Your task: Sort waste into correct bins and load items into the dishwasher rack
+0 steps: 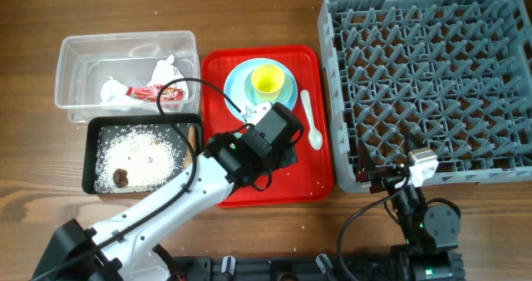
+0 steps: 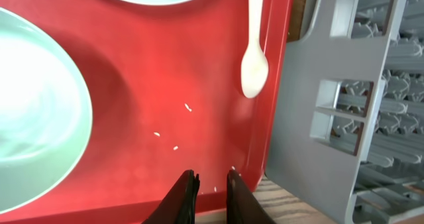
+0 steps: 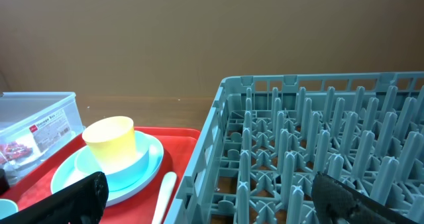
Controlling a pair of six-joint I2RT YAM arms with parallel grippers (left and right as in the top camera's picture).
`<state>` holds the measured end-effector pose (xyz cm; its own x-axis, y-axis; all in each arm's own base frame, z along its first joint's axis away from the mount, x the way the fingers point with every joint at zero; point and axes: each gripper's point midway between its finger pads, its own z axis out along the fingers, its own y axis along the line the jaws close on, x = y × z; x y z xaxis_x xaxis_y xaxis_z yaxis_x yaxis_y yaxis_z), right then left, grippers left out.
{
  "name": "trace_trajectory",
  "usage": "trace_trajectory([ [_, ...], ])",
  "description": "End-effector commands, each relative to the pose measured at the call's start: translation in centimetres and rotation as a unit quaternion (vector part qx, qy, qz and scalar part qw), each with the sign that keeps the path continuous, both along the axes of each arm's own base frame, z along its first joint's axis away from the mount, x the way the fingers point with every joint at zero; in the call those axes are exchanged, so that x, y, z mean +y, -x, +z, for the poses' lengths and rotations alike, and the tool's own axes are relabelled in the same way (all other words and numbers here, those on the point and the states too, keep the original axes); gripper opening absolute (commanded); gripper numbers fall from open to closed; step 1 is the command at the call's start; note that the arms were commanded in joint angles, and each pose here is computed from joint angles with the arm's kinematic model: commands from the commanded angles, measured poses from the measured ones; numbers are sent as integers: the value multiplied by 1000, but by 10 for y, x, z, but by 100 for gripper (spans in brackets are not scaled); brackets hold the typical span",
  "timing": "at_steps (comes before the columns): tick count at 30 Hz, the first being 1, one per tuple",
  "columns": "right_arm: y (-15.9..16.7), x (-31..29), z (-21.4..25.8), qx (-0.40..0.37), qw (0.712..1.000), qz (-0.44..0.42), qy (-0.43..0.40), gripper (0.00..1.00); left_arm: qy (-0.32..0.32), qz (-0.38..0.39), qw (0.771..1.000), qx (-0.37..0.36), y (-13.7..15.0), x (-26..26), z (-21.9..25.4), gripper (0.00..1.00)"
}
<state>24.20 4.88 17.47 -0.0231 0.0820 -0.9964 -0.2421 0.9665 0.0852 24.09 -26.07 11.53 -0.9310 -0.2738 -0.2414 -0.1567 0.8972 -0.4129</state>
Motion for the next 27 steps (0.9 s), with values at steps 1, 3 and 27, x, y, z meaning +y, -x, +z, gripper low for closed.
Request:
trace_trajectory([
  [1, 0, 0, 0, -2, 1000, 2, 2, 100, 2, 1, 1000, 14, 3, 0, -5, 16],
  [3, 0, 1, 0, -2, 1000, 2, 2, 100, 2, 1, 1000, 14, 3, 0, -5, 16],
  [27, 32, 35, 142, 8, 990, 114, -84, 100, -2, -14, 1000, 21, 8, 0, -7, 22],
])
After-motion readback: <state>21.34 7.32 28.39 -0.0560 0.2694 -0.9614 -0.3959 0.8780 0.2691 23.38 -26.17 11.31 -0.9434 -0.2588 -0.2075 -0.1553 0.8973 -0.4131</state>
